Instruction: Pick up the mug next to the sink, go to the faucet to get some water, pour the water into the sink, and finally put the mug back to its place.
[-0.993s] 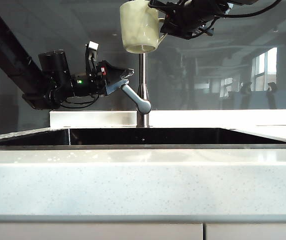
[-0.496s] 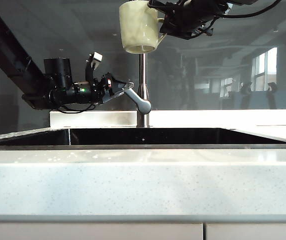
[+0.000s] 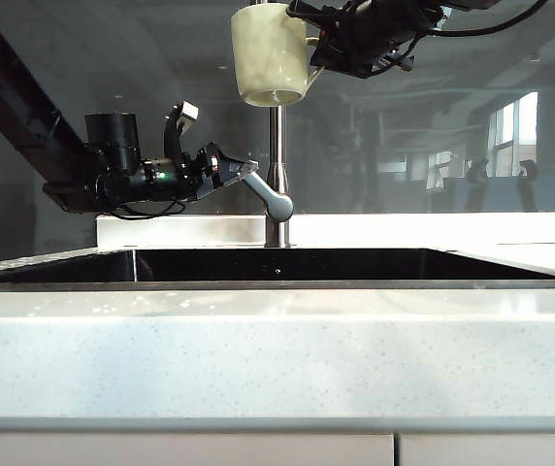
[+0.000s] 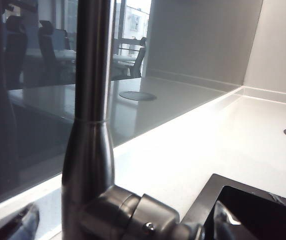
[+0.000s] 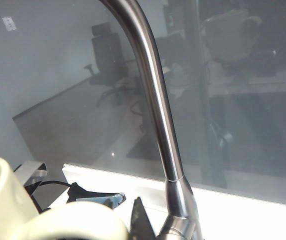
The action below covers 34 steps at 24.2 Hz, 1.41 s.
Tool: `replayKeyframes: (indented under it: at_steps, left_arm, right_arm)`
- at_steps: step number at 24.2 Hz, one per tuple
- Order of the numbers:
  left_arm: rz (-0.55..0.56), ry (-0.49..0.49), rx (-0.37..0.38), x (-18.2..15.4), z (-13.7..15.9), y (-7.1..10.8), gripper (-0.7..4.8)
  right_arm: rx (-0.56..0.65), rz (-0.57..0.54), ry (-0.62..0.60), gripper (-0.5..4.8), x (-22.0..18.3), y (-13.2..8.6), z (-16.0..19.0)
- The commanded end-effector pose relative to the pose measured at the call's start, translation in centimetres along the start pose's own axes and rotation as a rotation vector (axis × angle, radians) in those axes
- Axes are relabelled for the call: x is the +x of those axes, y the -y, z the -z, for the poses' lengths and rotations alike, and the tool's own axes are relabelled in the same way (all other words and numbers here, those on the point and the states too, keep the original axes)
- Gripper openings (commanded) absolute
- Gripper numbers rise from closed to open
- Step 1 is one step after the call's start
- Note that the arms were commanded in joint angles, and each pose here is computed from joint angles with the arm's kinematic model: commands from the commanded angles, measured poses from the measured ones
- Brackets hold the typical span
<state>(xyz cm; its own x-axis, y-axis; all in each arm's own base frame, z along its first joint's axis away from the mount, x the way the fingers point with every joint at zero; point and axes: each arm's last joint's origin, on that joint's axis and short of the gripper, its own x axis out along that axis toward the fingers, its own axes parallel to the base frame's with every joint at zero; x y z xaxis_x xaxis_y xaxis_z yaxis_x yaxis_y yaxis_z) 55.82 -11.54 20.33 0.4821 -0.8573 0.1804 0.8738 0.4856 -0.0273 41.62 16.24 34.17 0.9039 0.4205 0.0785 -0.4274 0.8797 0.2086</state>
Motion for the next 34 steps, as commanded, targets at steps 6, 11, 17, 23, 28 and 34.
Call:
replayKeyframes:
  at_steps: [6,11,17,23,28,34]
  left_arm:
    - [-0.151,0.023,0.077,-0.1,-0.5,-0.6,4.79]
    - [-0.255,0.045,0.077,-0.2,-0.6,-0.8,4.79]
    - [-0.271,0.073,0.088,-0.5,-1.0,-1.1,4.79]
    - [0.132,0.052,-0.009,-1.1,-2.0,-0.1,4.79]
    - [0.236,0.016,-0.035,-1.3,-2.1,0.2,4.79]
    - [0.233,0.016,-0.033,-1.5,-2.2,0.0,4.79]
  right_arm:
    - [0.012,-0.024,0.108,-0.03,-0.3,-0.5,-1.9]
    - [0.011,-0.023,0.108,-0.03,-0.3,-0.5,-1.9]
    - [0.011,-0.023,0.108,-0.03,-0.3,-0.5,-1.9]
    - [-0.08,0.014,0.089,-0.03,-0.6,1.2,-2.2]
    - [-0.165,0.041,0.059,-0.03,-1.6,3.3,-3.5]
    - [-0.681,0.061,-0.008,-0.03,-3.9,2.7,-6.0]
